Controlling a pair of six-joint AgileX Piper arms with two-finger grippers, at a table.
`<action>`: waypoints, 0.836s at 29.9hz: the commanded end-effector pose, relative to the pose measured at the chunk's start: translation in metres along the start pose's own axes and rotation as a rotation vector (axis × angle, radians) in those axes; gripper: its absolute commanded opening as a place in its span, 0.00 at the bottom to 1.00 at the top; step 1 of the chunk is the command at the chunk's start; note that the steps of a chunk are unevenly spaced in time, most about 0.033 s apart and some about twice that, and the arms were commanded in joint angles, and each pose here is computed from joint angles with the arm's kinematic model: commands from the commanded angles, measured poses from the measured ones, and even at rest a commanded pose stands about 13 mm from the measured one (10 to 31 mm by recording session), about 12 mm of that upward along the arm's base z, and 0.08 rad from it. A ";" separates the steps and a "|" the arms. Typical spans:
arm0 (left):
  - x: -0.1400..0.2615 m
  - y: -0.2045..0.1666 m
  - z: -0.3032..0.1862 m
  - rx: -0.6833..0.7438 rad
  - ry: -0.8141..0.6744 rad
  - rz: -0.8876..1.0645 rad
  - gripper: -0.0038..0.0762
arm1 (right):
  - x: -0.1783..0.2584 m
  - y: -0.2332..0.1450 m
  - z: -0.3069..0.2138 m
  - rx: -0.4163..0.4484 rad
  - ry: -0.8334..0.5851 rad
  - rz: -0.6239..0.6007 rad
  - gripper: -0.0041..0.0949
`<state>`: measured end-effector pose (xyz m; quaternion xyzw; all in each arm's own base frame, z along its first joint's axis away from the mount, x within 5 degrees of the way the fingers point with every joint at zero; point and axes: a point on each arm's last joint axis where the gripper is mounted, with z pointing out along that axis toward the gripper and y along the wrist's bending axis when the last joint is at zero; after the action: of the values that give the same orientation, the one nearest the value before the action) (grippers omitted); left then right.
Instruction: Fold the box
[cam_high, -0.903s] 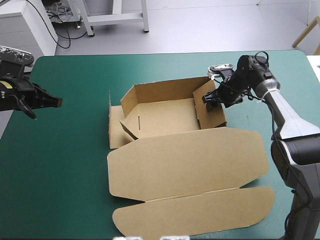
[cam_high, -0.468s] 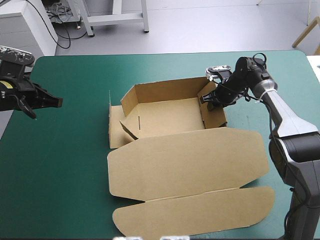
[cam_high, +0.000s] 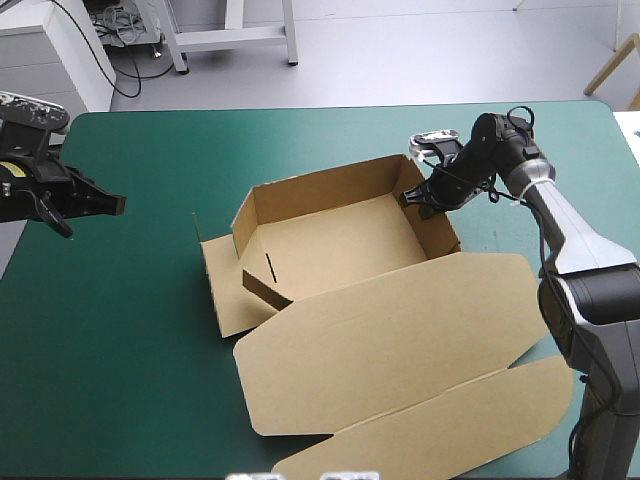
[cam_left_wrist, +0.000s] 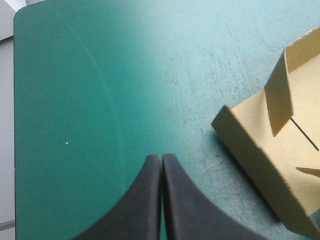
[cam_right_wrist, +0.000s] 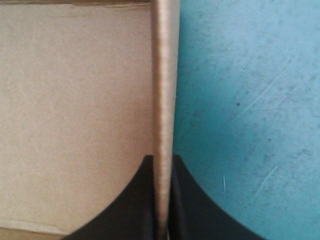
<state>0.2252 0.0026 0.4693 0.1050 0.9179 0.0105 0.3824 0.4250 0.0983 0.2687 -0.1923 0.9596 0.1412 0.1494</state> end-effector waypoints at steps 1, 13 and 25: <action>0.001 -0.003 -0.013 0.005 -0.014 -0.007 0.04 | -0.003 0.007 -0.054 -0.003 -0.130 -0.012 0.02; 0.005 0.005 -0.013 -0.078 0.023 -0.011 0.04 | 0.035 -0.016 -0.181 0.134 -0.379 -0.007 0.02; 0.019 0.037 0.048 -0.028 0.167 -0.117 0.04 | 0.077 -0.012 -0.256 0.229 -0.551 0.014 0.02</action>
<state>0.2508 0.0337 0.4377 0.0564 0.9447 0.0518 0.3189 0.3251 -0.0253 0.4425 -0.1199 0.9210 0.0756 0.3630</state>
